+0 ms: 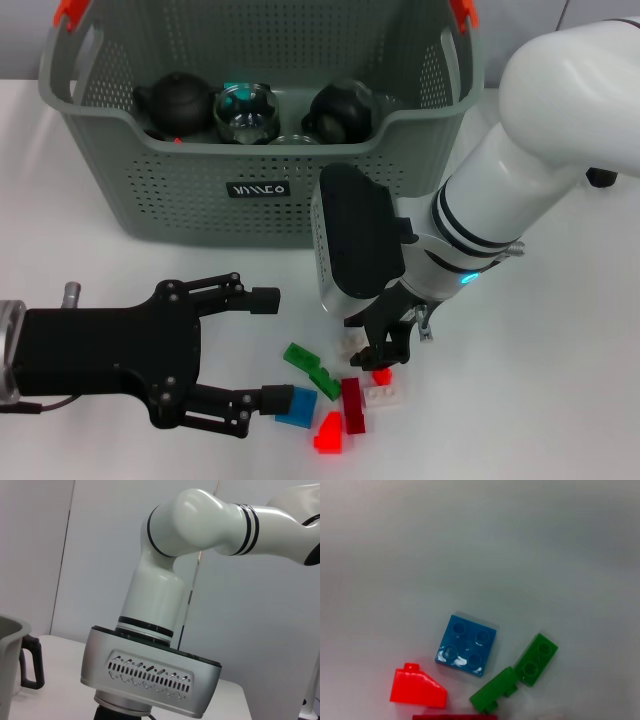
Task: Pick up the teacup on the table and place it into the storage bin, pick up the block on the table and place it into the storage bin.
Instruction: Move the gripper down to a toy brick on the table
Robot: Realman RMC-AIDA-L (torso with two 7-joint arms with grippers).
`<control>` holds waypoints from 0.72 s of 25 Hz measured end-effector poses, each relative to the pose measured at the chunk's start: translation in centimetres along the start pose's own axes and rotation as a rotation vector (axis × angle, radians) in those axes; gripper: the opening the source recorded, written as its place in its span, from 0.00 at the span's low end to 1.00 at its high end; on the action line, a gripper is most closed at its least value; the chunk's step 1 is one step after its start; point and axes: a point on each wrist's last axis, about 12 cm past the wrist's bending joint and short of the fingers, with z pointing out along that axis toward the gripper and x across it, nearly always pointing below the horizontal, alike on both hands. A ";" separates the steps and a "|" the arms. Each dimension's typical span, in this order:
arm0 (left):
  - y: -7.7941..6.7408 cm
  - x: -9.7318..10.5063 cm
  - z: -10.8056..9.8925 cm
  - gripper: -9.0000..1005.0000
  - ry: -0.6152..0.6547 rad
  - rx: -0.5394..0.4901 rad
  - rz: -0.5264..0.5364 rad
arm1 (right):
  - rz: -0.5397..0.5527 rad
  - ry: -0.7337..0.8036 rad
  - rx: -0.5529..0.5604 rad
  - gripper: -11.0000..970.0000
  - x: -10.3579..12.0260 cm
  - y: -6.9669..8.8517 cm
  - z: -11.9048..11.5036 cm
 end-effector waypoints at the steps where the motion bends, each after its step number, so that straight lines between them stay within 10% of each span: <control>1: 0.0 0.0 0.0 0.95 0.000 0.000 0.000 | -0.001 0.000 0.001 0.49 0.0 0.0 0.0; 18: 0.0 -0.1 0.0 0.94 0.001 0.001 0.005 | 0.002 0.009 0.000 0.41 0.1 0.0 0.5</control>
